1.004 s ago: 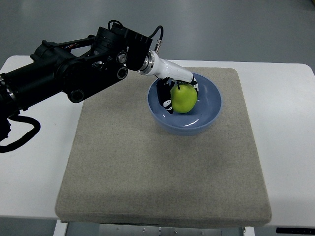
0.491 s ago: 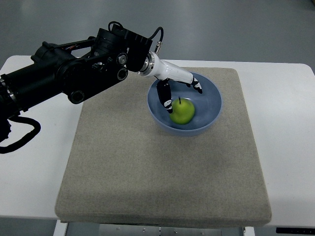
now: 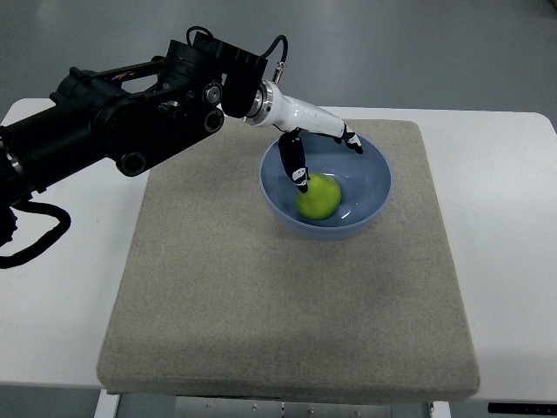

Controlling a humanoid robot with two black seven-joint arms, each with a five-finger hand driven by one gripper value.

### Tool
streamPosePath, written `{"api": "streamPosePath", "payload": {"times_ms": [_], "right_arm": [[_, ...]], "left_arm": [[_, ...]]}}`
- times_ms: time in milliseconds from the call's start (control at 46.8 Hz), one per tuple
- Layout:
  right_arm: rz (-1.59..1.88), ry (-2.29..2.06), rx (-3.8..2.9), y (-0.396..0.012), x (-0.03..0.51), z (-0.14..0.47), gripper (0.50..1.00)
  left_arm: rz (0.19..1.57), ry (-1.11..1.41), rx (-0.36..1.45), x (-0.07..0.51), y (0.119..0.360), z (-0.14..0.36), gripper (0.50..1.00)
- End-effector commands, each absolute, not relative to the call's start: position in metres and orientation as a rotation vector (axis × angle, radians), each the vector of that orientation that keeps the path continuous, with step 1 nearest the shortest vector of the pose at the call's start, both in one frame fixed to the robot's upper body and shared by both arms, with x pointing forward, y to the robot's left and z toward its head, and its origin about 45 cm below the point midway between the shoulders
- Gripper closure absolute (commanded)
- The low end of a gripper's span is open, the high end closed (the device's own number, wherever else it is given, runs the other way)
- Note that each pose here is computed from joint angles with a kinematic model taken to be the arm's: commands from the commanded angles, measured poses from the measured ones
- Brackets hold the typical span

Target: Place pear in bowl with left hand

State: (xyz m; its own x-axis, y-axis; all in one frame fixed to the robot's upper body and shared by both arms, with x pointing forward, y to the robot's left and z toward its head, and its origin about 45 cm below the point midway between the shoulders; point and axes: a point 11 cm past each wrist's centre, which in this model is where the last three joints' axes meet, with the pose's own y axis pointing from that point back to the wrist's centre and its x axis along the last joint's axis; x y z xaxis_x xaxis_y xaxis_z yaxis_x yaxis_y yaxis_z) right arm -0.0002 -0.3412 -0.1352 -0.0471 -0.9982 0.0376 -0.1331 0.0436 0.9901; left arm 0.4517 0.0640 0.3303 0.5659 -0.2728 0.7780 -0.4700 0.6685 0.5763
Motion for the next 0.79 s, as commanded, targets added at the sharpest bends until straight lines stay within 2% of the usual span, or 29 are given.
{"api": "streamPosePath", "payload": {"times_ms": [0, 107, 278, 534, 769], "right_arm": [[-1.145, -1.36, 1.255, -0.341, 0.0, -0.135, 0.574], [-1.146, -1.361, 1.255, -0.341, 0.0, -0.135, 0.574], [-1.145, -1.36, 1.255, -0.341, 0.0, -0.135, 0.574], [-1.145, -1.36, 1.255, -0.341, 0.0, -0.135, 0.574], [-1.146, -1.361, 1.255, -0.341, 0.0, -0.135, 0.574]], "left_arm": [[0.175, -0.985, 0.83, 0.455, 0.066, 0.342, 0.51], [0.271, -0.943, 0.747, 0.464, 0.077, 0.365, 0.508], [0.414, -0.811, 0.607, 0.471, 0.099, 0.361, 0.506], [0.626, -0.4, 0.293, 0.483, 0.147, 0.363, 0.506], [0.719, -0.173, 0.129, 0.485, 0.179, 0.356, 0.506]]}}
